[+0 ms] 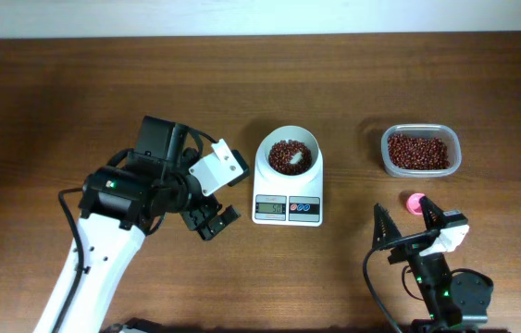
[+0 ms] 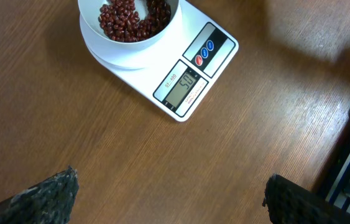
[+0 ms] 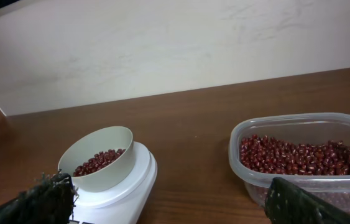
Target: Scoop and weigh 50g on scale
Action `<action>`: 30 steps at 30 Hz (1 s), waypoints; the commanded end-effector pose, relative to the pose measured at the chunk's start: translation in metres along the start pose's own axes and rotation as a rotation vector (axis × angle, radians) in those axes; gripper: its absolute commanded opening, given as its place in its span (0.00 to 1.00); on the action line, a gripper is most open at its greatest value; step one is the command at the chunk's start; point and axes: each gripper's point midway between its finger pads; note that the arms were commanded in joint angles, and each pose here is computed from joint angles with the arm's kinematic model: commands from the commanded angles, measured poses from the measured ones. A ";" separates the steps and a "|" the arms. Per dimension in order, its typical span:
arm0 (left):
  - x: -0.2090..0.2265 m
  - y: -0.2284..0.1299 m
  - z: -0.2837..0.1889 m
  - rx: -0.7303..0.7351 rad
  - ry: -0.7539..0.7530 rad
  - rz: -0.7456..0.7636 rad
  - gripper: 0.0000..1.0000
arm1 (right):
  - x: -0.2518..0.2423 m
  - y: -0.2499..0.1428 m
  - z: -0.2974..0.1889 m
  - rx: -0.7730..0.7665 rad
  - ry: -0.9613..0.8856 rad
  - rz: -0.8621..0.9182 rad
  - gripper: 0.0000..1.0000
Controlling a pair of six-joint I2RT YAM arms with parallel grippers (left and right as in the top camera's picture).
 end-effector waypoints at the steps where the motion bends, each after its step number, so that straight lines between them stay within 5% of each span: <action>1: -0.001 0.005 -0.006 -0.026 0.001 0.024 0.99 | -0.011 -0.001 -0.001 -0.003 -0.053 -0.023 0.99; 9: -0.001 0.005 -0.006 -0.026 0.001 0.024 0.99 | -0.016 -0.001 -0.002 0.006 -0.074 -0.235 0.99; 30: -0.001 0.005 -0.006 -0.026 0.001 0.024 0.99 | -0.004 -0.003 0.000 0.007 -0.017 -0.230 0.99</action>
Point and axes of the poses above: each gripper's point midway between its finger pads, its own z axis out along the fingers, its own x axis along the line the jaws close on, y = z × x, and after that the axes turned 6 degrees about -z, right-handed
